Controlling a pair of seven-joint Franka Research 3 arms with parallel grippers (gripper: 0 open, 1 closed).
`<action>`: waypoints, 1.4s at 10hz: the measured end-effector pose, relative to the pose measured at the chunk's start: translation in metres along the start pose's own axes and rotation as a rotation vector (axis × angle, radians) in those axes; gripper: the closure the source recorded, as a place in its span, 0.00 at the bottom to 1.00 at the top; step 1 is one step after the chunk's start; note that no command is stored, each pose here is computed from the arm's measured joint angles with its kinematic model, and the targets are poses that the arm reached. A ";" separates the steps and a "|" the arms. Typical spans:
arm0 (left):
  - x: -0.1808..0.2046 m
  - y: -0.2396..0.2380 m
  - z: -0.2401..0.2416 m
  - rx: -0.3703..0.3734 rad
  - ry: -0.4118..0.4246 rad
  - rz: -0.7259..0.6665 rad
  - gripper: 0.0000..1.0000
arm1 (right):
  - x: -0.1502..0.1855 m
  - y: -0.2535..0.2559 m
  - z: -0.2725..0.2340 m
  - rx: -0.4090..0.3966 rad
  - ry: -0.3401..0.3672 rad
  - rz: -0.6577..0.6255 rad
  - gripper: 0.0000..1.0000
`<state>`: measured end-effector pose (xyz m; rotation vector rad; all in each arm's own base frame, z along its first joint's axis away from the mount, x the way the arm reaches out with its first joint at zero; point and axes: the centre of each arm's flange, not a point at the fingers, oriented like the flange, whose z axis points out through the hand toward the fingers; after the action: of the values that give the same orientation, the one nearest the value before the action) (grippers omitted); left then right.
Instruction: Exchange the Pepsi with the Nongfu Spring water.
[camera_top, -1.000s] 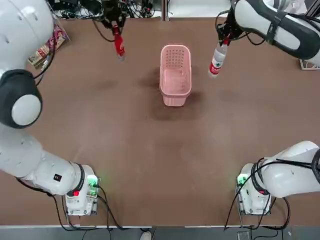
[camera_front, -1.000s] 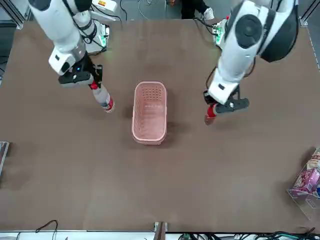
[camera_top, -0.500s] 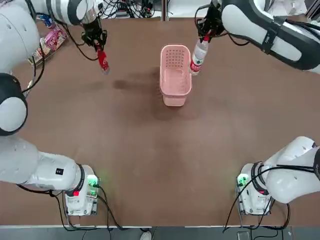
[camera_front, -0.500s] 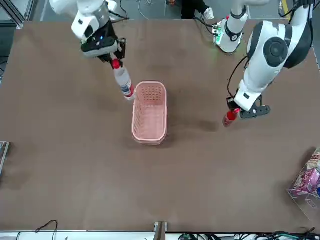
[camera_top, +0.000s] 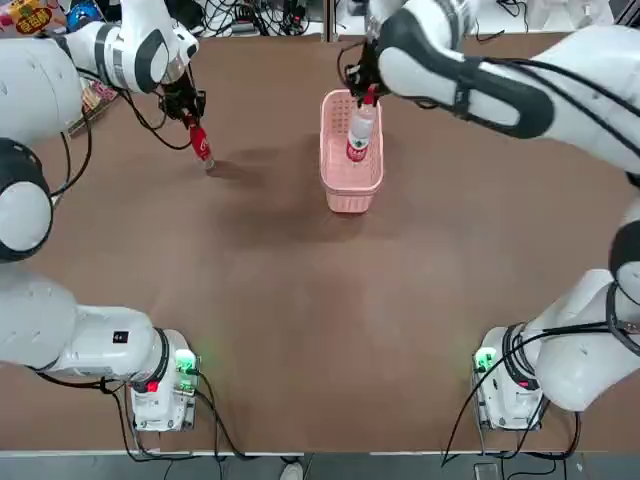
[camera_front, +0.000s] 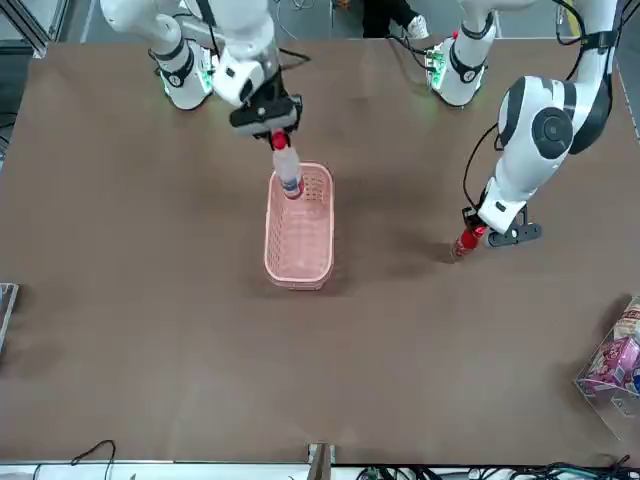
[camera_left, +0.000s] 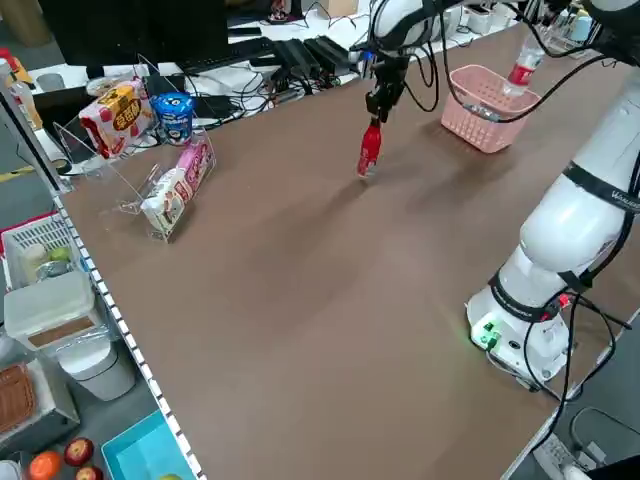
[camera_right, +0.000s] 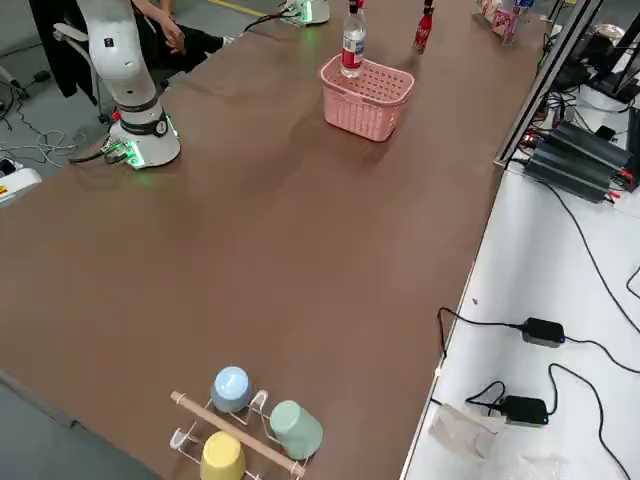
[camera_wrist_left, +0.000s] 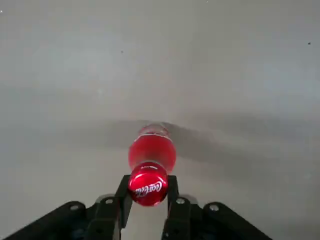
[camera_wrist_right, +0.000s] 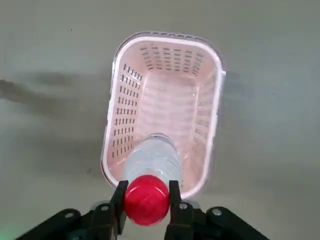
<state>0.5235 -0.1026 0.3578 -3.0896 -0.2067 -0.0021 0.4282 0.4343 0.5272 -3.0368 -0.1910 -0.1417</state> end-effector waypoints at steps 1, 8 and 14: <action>0.000 0.001 0.011 -0.003 -0.003 0.002 0.69 | 0.002 -0.008 0.020 -0.011 -0.014 -0.006 0.63; 0.002 0.003 0.017 -0.006 -0.003 0.029 0.12 | 0.018 -0.021 0.139 -0.075 -0.064 -0.013 0.63; 0.025 0.004 -0.106 0.002 0.039 0.035 0.00 | 0.025 -0.020 0.144 -0.078 -0.055 0.017 0.37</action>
<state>0.5492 -0.1083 0.4640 -3.0880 -0.1503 -0.0611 0.4630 0.4718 0.3893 -3.1216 -0.1673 -0.0654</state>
